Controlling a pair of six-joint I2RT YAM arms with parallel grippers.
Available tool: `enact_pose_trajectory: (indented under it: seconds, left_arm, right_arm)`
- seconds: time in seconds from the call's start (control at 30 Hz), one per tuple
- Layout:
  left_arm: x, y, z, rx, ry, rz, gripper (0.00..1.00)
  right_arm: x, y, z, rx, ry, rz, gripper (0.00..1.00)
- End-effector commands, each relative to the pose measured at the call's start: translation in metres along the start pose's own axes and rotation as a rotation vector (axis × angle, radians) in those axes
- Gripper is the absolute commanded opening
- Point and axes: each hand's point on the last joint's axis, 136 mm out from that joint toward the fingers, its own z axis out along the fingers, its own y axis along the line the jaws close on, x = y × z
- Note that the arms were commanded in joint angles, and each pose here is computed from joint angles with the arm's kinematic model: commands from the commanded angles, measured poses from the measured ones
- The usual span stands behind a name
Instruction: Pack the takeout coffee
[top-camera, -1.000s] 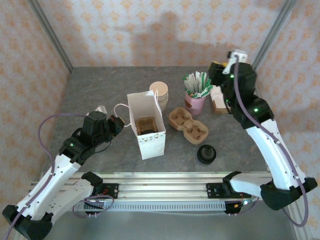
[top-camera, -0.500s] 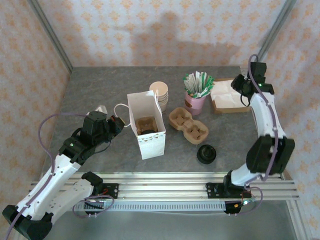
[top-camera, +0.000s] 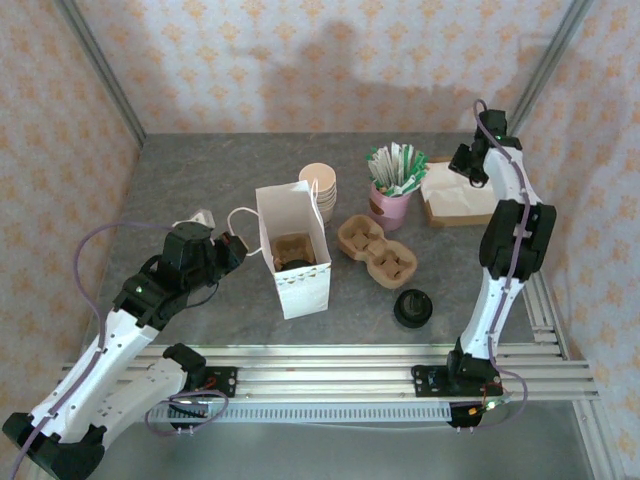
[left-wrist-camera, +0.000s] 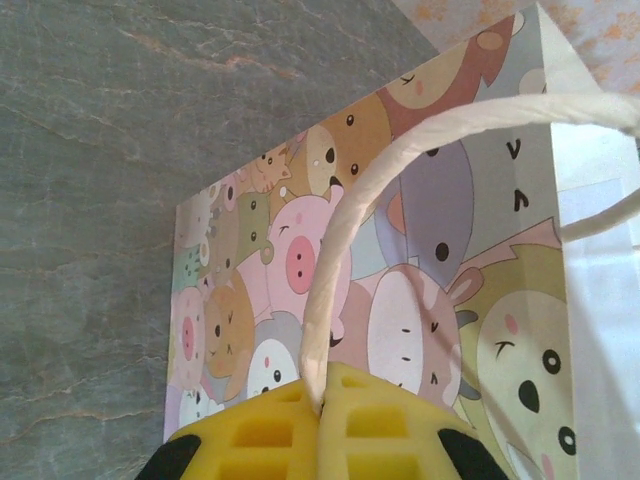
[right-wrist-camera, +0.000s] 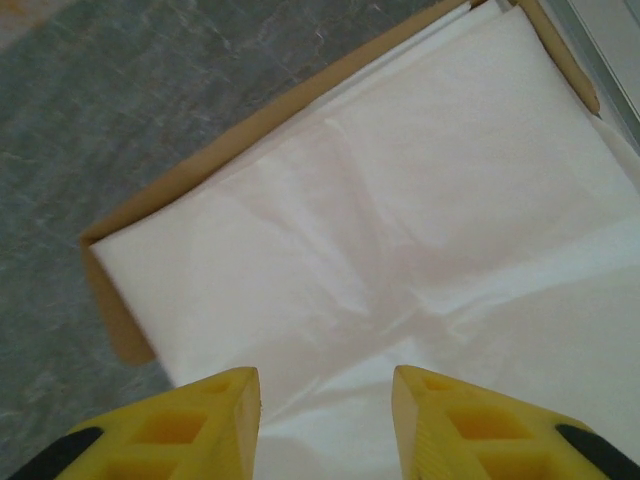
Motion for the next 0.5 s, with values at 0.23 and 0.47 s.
enact_pose_trajectory:
  seconds: [0.23, 0.47]
  left_arm:
    - [0.004, 0.002, 0.002, -0.024, 0.026, 0.031, 0.0]
    - [0.001, 0.002, 0.006, -0.027, 0.009, 0.025, 0.0]
  right_arm:
    - [0.013, -0.03, 0.04, 0.129, 0.105, -0.053, 0.38]
    - [0.018, -0.036, 0.046, 0.161, 0.124, -0.06, 0.36]
